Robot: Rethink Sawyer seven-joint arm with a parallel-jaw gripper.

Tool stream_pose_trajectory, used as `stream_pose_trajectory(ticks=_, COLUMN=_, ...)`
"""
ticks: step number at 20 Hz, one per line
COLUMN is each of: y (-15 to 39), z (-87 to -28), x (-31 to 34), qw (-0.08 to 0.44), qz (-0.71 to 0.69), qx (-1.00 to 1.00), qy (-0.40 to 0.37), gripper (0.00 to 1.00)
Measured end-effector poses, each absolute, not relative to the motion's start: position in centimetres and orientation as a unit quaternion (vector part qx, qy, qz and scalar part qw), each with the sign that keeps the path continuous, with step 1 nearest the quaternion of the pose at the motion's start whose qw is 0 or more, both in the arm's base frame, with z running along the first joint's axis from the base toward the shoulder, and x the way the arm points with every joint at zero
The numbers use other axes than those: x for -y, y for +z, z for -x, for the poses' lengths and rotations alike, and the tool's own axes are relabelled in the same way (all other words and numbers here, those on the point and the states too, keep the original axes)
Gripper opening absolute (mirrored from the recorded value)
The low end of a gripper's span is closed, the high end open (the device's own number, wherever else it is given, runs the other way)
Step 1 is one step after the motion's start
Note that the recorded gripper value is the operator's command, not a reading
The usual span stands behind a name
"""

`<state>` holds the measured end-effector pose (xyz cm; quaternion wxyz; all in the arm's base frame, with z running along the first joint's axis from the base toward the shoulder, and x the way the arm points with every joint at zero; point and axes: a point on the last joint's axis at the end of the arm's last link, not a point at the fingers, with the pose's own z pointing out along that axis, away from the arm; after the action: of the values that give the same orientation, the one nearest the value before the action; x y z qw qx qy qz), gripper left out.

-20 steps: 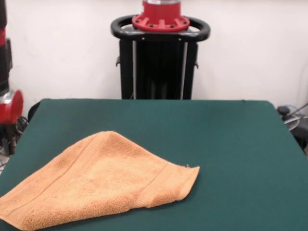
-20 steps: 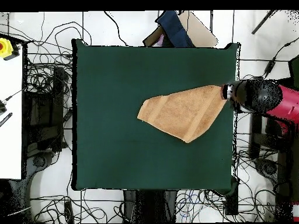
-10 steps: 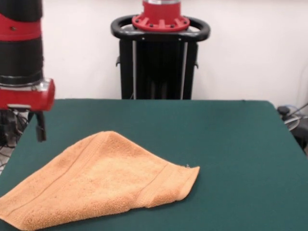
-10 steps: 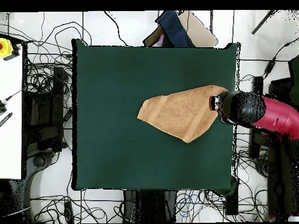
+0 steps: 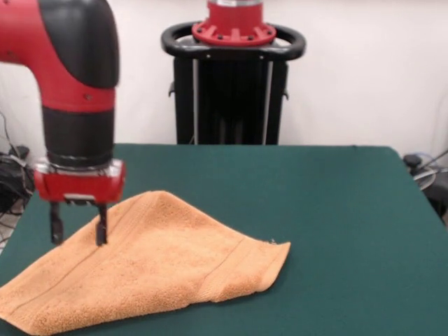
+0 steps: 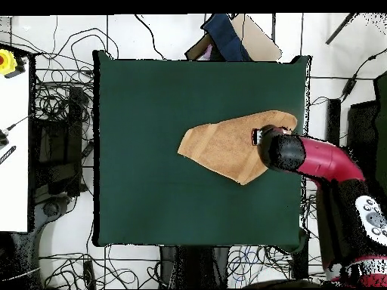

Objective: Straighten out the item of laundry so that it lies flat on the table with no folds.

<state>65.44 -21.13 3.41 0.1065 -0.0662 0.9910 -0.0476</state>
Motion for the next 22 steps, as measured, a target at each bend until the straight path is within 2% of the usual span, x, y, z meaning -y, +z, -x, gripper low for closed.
stream_pose_trajectory(ticks=5, y=0.7, z=-64.0, x=18.4, qw=0.107, qz=0.058, qx=-0.992, qy=-0.033, gripper=1.00)
stream_pose_trajectory(ticks=15, y=-4.2, z=-60.3, x=14.4, qw=0.049, qz=0.057, qx=-0.997, qy=-0.012, gripper=1.00)
stream_pose_trajectory(ticks=22, y=-5.3, z=-60.6, x=13.4, qw=0.085, qz=0.035, qx=-0.995, qy=-0.024, gripper=1.00)
